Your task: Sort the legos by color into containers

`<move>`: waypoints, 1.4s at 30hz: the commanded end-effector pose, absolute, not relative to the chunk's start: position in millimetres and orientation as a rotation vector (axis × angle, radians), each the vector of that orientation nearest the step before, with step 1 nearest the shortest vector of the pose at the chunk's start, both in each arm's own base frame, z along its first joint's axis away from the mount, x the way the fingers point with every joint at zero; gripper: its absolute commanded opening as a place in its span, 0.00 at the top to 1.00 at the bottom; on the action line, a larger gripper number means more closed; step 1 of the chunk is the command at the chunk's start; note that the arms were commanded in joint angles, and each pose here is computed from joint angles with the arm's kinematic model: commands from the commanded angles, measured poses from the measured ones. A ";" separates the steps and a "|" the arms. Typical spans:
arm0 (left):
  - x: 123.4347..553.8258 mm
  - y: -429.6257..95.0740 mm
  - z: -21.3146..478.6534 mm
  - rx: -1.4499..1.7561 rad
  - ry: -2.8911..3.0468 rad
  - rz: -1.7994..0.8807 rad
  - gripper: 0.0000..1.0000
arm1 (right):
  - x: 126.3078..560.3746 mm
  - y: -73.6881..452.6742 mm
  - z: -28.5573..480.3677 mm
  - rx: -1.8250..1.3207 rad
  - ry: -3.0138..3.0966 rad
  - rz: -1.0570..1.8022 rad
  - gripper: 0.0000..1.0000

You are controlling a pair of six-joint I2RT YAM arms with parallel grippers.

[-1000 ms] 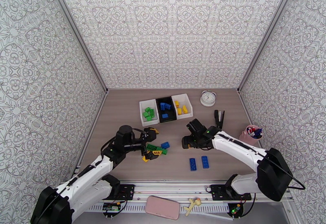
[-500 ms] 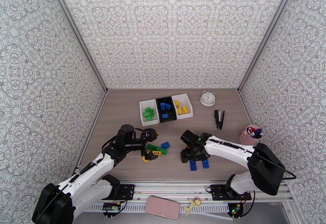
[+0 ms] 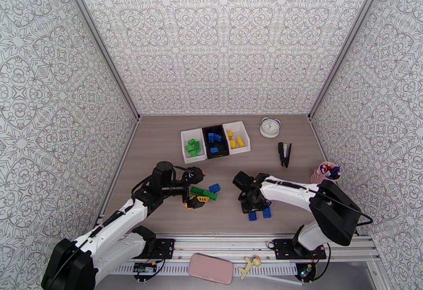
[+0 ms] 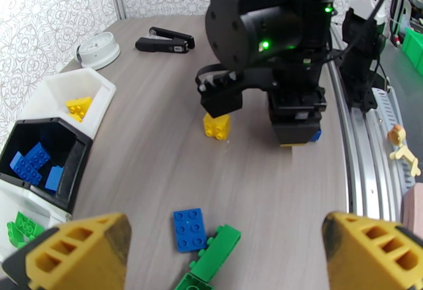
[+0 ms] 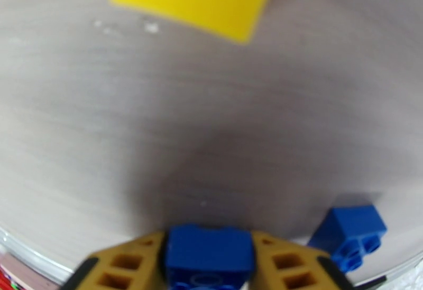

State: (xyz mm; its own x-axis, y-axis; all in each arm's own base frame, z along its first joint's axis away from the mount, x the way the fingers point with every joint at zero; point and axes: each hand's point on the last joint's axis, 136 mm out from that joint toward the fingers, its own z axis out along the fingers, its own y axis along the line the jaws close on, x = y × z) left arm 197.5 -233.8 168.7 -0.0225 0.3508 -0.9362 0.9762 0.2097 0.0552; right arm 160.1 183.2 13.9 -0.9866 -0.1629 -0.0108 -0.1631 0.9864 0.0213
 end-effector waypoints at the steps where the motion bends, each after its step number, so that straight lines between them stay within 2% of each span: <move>1: 195.7 -233.4 174.6 1.314 1.511 -0.833 0.00 | 170.5 185.7 21.4 -0.266 3.063 0.025 0.64; 12: 202.4 -230.0 177.2 1.274 1.509 -0.748 0.00 | 220.3 190.7 66.5 -0.229 2.788 0.004 0.69; 28: 235.8 -224.6 191.2 1.038 1.565 -0.471 0.00 | 360.4 248.6 173.9 -0.218 2.240 0.164 0.71; 35: 237.5 -222.6 191.5 0.914 1.618 -0.457 0.00 | 414.4 282.1 198.7 -0.285 2.102 0.263 0.72; 42: 232.4 -209.3 183.8 0.837 1.680 -0.412 0.00 | 460.7 316.7 199.0 -0.334 2.030 0.264 0.72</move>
State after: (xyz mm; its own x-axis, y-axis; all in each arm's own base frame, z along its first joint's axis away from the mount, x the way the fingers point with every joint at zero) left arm 230.3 -220.1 192.5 -0.0327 0.3148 -0.9486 0.7571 0.6274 0.1821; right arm 440.3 300.3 184.0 -0.5102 -0.1216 -0.8514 -0.3058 0.9509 0.0474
